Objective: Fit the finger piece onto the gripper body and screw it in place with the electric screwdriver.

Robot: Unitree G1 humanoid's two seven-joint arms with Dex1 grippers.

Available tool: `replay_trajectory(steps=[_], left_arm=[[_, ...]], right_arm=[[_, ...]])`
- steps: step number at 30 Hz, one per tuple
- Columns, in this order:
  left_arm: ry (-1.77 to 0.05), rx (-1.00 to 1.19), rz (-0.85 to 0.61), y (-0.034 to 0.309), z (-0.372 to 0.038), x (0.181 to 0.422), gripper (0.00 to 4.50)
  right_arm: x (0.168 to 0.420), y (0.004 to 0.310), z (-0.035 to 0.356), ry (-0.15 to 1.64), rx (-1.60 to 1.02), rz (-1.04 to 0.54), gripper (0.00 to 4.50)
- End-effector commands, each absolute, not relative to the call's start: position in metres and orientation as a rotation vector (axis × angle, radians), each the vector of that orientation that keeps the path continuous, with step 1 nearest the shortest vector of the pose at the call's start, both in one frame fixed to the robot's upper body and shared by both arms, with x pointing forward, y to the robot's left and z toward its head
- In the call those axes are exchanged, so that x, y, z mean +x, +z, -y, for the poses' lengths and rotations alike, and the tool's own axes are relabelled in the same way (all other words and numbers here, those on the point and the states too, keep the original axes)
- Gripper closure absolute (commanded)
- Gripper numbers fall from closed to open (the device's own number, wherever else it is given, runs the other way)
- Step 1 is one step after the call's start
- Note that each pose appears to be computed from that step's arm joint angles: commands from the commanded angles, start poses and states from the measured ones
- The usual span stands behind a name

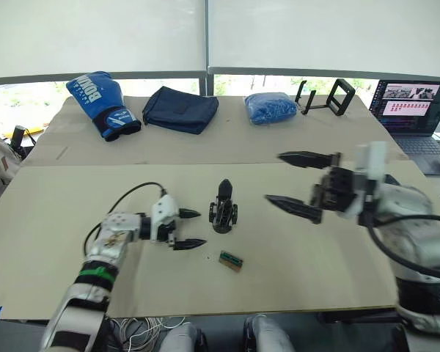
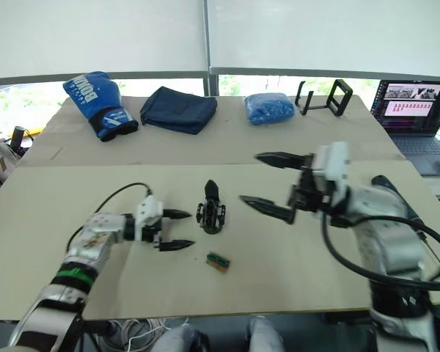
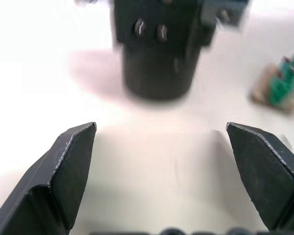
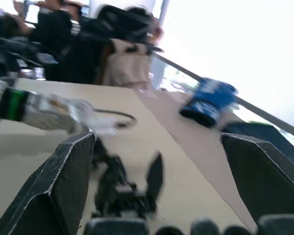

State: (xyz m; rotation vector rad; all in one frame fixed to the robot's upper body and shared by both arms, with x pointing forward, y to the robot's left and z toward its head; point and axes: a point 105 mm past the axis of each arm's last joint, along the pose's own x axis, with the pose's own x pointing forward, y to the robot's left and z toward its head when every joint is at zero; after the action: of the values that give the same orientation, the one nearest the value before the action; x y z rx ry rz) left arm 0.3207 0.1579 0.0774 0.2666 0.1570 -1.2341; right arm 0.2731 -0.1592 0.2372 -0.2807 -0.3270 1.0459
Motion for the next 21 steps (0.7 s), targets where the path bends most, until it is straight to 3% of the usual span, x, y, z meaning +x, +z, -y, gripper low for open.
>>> replay_trajectory(steps=[1,4,10,17,21], left_arm=[[-1.227,0.267,-0.041,0.118,-0.174,0.308,0.02],[-1.220,0.265,-0.015,0.136,-0.181,0.293,0.02],[-1.190,0.175,0.084,0.175,-0.170,0.287,0.02],[-1.229,0.094,0.148,0.198,-0.146,0.273,0.02],[-1.218,0.059,0.186,0.208,-0.141,0.274,0.02]], right_arm=[[0.260,0.250,0.204,0.820,-0.284,0.355,0.00],[0.243,0.231,0.245,0.633,-0.339,0.281,0.00],[0.200,0.193,0.317,0.286,-0.391,0.195,0.00],[0.155,0.168,0.359,0.016,-0.329,0.101,0.00],[0.152,0.167,0.364,-0.028,-0.294,0.094,0.00]])
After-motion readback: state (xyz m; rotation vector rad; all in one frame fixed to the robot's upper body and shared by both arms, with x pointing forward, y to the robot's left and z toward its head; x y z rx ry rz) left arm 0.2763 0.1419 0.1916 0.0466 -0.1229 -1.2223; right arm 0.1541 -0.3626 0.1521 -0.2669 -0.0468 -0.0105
